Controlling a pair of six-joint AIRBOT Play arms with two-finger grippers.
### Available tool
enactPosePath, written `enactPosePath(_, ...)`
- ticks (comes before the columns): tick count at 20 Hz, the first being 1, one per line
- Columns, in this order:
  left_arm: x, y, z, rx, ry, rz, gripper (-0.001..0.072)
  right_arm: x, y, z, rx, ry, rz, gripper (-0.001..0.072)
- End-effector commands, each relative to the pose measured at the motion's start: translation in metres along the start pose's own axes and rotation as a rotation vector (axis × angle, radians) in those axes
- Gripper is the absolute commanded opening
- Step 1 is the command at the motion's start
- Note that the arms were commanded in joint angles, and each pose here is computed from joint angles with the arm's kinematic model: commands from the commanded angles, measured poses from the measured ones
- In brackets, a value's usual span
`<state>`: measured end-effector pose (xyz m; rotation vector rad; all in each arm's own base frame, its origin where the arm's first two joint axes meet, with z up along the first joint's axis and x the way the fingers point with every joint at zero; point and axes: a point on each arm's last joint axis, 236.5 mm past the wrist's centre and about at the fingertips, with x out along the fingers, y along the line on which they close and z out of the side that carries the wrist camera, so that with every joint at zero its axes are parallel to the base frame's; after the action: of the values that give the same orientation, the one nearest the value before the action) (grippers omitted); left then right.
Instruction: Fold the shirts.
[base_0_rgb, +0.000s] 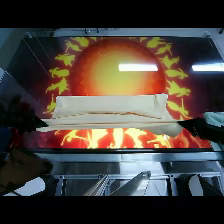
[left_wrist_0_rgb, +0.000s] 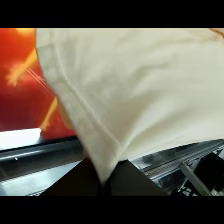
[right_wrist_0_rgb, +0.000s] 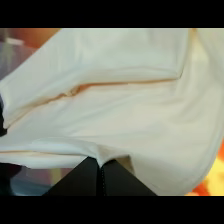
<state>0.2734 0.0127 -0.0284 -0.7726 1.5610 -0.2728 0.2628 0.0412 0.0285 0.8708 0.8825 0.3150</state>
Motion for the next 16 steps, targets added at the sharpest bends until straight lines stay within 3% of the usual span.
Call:
enactPosePath(1,-0.006,-0.018,0.038,0.117,0.014,0.062,0.0017,0.024,-0.004,0.043,-0.033,-0.123,0.056,0.002)
enactPosePath(4,-0.003,-0.04,0.083,0.19,0.016,0.082,0.0018,0.065,-0.015,0.068,-0.045,-0.153,0.083,0.002)
enactPosePath(9,0.011,-0.035,0.135,0.177,0.044,0.076,0.0017,0.132,-0.038,0.098,-0.041,-0.057,0.085,0.0019)
enactPosePath(16,0.047,-0.016,0.157,0.127,0.17,0.061,0.0012,0.165,-0.064,0.098,-0.033,0.009,0.042,0.0021)
